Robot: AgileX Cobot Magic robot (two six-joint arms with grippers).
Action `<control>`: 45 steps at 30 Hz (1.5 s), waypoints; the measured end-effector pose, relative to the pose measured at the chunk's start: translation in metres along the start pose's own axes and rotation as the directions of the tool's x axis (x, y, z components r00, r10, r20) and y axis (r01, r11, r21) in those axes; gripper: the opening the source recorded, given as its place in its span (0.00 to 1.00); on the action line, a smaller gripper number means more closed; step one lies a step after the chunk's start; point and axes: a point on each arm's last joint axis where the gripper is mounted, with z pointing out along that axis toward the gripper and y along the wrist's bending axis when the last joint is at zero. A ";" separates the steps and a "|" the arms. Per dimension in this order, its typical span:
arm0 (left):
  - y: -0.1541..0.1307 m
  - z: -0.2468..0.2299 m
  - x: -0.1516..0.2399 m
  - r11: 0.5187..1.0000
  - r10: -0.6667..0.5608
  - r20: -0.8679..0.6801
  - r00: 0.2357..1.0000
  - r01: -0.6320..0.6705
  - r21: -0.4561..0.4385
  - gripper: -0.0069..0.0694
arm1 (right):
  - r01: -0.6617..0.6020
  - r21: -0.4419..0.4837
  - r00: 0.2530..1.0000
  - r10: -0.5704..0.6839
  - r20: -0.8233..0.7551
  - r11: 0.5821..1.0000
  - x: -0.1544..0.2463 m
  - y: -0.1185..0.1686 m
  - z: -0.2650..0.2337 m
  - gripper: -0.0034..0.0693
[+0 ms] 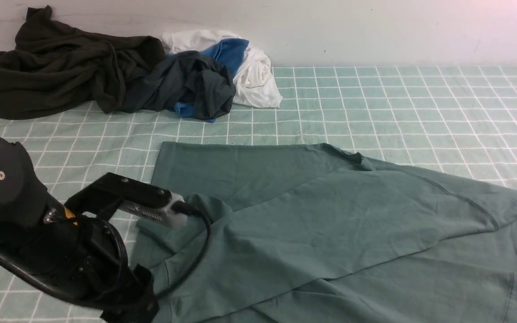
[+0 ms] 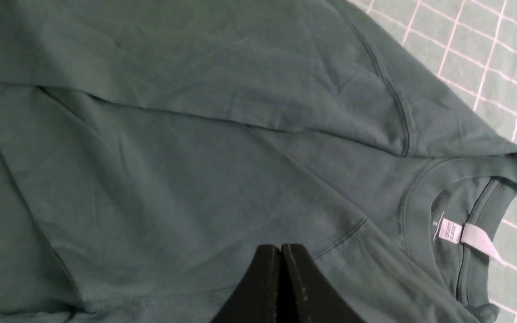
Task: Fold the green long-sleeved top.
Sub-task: Use the left arm to drag and drop the cuff onto the cuff closest to the left arm, then use both arms simultaneously to clamp the lower edge of the clothing fabric
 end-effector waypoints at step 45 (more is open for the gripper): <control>-0.074 0.087 0.050 0.869 0.431 -0.398 0.809 -0.492 -0.059 0.10 | -0.007 -0.018 1.000 0.007 -0.016 1.000 0.001 0.002 0.000 0.03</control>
